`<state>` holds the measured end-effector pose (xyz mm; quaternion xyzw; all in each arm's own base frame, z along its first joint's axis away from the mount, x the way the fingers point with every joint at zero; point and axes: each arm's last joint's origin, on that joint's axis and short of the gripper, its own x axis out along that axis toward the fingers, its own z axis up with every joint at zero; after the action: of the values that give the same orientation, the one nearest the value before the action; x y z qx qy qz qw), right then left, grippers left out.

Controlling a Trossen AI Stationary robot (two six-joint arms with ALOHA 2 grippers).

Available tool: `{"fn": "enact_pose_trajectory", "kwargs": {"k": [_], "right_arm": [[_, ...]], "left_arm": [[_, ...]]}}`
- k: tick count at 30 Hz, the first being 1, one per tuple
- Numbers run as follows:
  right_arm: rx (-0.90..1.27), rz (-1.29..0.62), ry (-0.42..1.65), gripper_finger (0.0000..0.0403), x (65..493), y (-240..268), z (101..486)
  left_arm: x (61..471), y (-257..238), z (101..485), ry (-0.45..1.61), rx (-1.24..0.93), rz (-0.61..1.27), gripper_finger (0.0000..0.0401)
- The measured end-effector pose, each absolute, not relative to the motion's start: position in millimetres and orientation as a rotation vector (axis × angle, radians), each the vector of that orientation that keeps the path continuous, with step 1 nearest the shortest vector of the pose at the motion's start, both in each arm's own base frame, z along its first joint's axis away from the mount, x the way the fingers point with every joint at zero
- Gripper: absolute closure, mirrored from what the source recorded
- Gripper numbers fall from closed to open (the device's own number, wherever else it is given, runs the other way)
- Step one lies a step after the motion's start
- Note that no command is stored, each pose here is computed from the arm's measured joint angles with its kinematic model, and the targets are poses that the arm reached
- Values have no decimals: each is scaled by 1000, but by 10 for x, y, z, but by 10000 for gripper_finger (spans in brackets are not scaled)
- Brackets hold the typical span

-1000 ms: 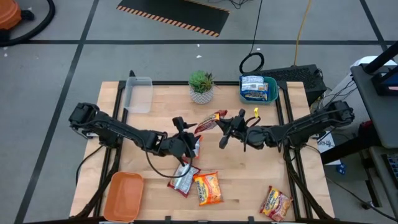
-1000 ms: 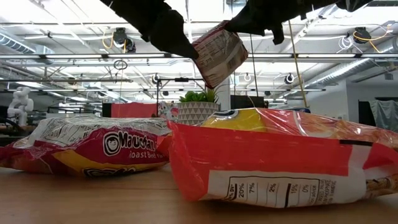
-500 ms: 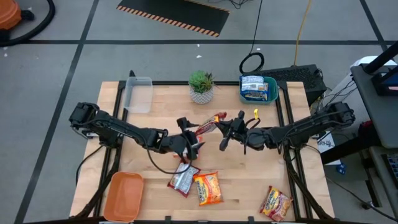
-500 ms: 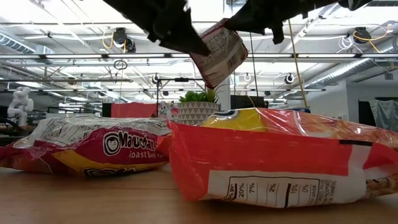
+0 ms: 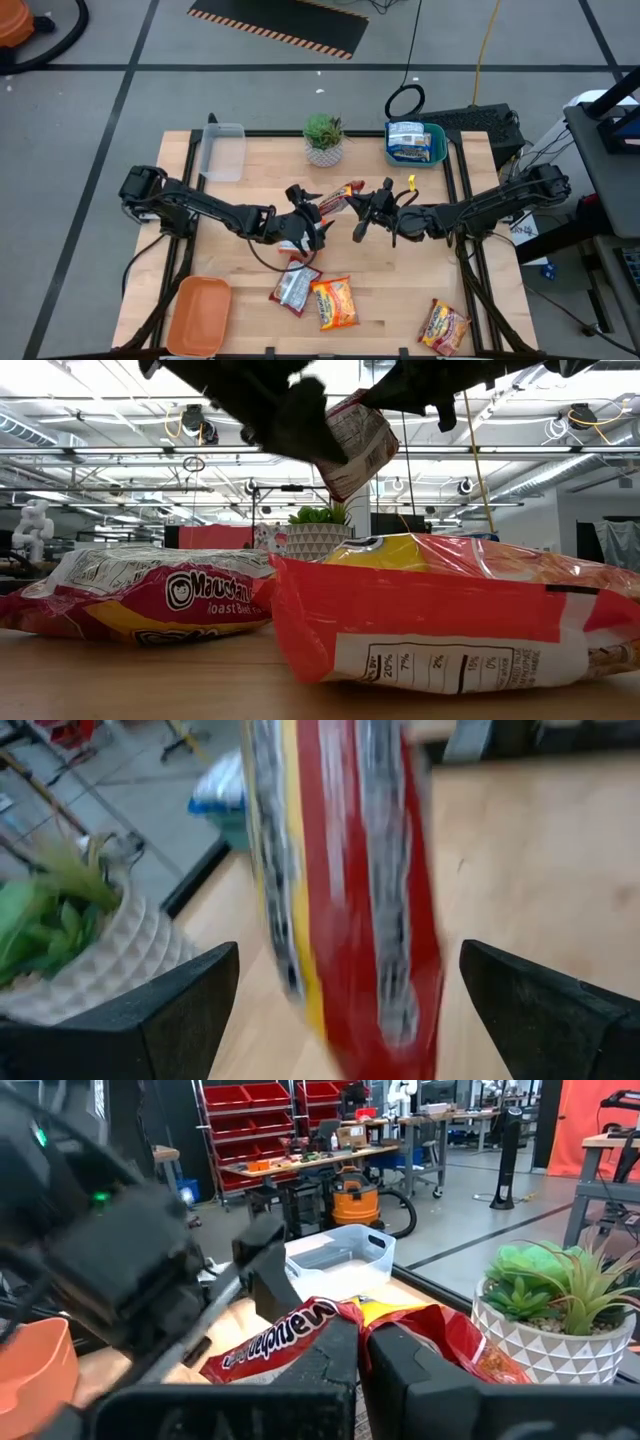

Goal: Sort Maruchan noodles
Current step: Put the top red noodle pack into the transparent bin

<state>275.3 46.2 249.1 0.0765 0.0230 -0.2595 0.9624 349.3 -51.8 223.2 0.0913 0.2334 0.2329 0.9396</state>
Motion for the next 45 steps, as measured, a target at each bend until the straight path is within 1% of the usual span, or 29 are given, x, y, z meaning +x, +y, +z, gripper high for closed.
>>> {"fn": "enact_pose_trajectory", "kwargs": {"k": [4, 16, 30, 33, 38, 41, 45], "right_arm": [[150, -526, 57, 403, 2768, 465, 2463], [137, -529, 80, 403, 2804, 470, 2396], [130, -527, 87, 403, 2803, 471, 2390], [109, -524, 95, 403, 2803, 471, 2388], [83, -520, 101, 398, 2796, 473, 2396], [85, -529, 90, 382, 2788, 470, 2417], [86, -528, 74, 346, 2745, 459, 2488]], "left_arm": [[3547, -532, 2172, 469, 219, 475, 41], [3563, -523, 2182, 452, 252, 483, 152], [3559, -508, 2177, 468, 294, 494, 250], [3557, -507, 2177, 470, 296, 497, 261], [3550, -508, 2165, 486, 305, 491, 263], [3546, -513, 2157, 495, 309, 482, 264], [3533, -513, 2132, 524, 324, 473, 264]]}}
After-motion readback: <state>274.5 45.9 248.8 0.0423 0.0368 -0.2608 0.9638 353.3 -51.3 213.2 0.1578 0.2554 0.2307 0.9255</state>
